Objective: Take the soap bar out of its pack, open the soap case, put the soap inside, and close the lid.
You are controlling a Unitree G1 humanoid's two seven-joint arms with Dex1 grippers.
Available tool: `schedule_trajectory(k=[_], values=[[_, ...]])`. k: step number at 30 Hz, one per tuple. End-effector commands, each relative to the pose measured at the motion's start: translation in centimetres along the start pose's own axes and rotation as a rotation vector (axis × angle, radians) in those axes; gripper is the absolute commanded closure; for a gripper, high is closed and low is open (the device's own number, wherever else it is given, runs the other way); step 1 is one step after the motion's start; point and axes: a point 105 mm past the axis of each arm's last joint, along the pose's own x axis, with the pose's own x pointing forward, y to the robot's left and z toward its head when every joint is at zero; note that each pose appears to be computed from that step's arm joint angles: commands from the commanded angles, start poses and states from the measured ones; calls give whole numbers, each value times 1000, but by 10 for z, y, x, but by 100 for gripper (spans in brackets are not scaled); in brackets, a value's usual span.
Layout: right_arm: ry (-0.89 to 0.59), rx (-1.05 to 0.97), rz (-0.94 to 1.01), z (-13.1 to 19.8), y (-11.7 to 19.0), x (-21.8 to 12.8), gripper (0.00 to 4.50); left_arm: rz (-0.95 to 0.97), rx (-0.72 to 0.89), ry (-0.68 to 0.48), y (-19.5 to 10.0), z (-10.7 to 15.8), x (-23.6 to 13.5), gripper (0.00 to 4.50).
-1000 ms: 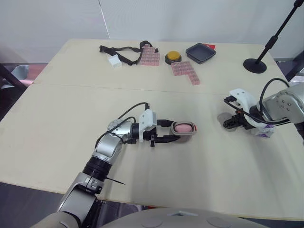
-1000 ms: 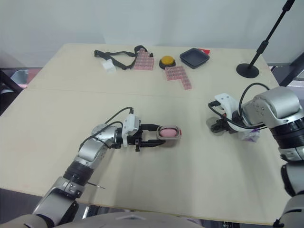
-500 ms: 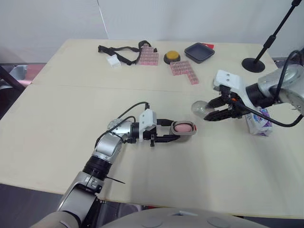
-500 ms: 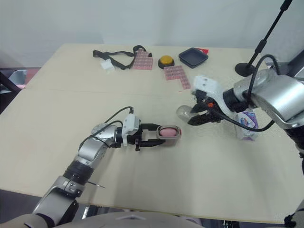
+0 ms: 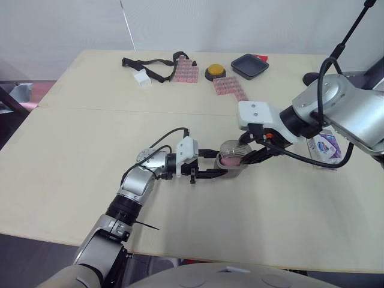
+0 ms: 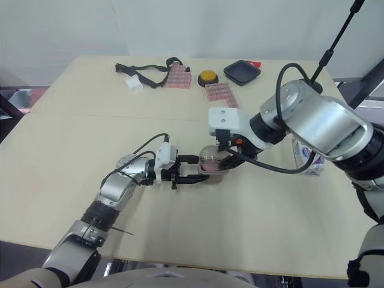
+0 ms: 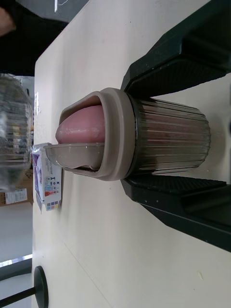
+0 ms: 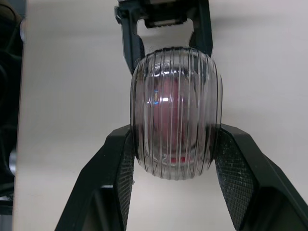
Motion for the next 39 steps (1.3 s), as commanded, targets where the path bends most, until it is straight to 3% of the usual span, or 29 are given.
schedule_trajectory(k=[1, 39], values=[[43, -38, -21, 2, -4, -3, 257, 2, 27, -11, 3, 7, 2, 263], [106, -24, 40, -5, -1, 30, 257, 25, 21, -12, 0, 6, 1, 263]])
